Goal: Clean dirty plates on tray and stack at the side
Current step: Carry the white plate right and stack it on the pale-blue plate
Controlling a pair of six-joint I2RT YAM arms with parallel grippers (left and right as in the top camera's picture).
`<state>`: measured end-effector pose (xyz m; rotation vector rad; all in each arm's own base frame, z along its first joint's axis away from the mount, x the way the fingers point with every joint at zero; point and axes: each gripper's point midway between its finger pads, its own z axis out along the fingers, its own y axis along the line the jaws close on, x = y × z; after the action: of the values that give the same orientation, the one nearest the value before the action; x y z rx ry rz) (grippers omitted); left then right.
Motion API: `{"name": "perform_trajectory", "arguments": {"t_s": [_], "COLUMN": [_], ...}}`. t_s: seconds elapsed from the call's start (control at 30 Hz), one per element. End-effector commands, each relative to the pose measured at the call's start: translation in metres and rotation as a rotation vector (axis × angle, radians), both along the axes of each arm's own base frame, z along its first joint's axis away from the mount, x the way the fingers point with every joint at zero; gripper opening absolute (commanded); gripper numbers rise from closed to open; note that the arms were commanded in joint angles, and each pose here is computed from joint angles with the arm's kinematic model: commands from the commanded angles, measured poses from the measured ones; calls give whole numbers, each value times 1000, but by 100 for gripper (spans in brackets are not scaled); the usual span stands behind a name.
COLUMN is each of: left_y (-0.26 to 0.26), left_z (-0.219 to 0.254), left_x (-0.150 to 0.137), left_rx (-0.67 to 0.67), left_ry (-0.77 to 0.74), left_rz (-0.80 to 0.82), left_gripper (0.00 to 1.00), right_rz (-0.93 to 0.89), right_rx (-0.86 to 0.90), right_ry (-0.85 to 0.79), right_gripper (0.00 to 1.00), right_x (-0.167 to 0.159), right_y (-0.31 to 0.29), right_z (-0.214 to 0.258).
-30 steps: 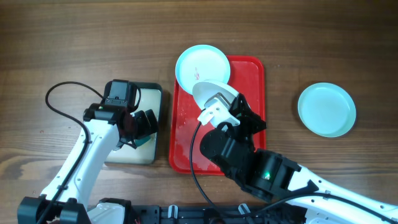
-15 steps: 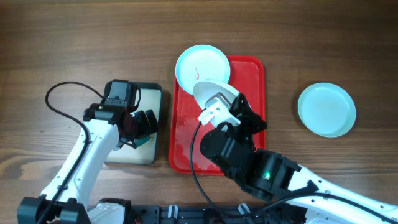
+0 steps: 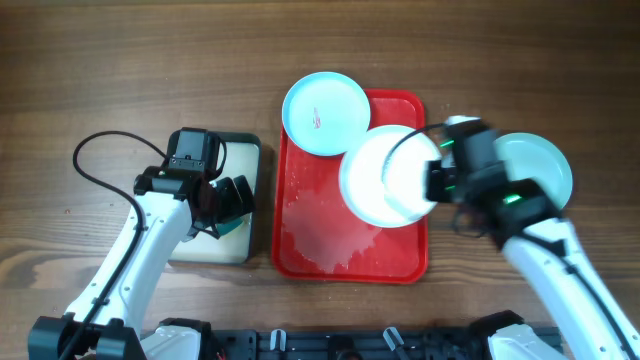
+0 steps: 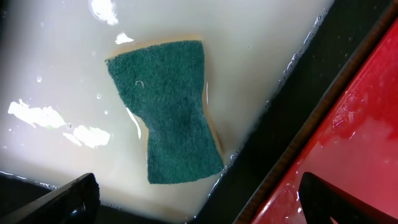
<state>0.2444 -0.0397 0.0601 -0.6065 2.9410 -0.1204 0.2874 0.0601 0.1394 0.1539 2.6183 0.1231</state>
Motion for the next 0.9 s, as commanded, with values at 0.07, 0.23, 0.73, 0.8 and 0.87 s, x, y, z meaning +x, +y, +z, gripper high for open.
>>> {"name": "perform_trajectory", "arguments": {"t_s": [0.07, 0.23, 0.73, 0.8, 0.87], "left_y": [-1, -1, -1, -1, -1], "left_z": [3, 3, 3, 3, 3], "left_x": [0, 0, 0, 0, 0], "left_rx": [-16, -16, -16, -16, -16], "left_ry": [-10, -10, -10, -10, -10], "left_rz": [-4, -4, -4, -4, -4], "left_gripper": [100, 100, 100, 100, 100], "right_rz": [-428, -849, -537, -318, -144], "right_rx": [279, 243, 468, 479, 425], "right_ry": [3, 21, 52, -82, -144], "right_gripper": [4, 4, 45, 45, 45], "right_x": [7, -16, 14, 27, 30], "right_y": [-106, -210, -164, -117, -75], "right_z": [4, -21, -15, 32, 55]}}
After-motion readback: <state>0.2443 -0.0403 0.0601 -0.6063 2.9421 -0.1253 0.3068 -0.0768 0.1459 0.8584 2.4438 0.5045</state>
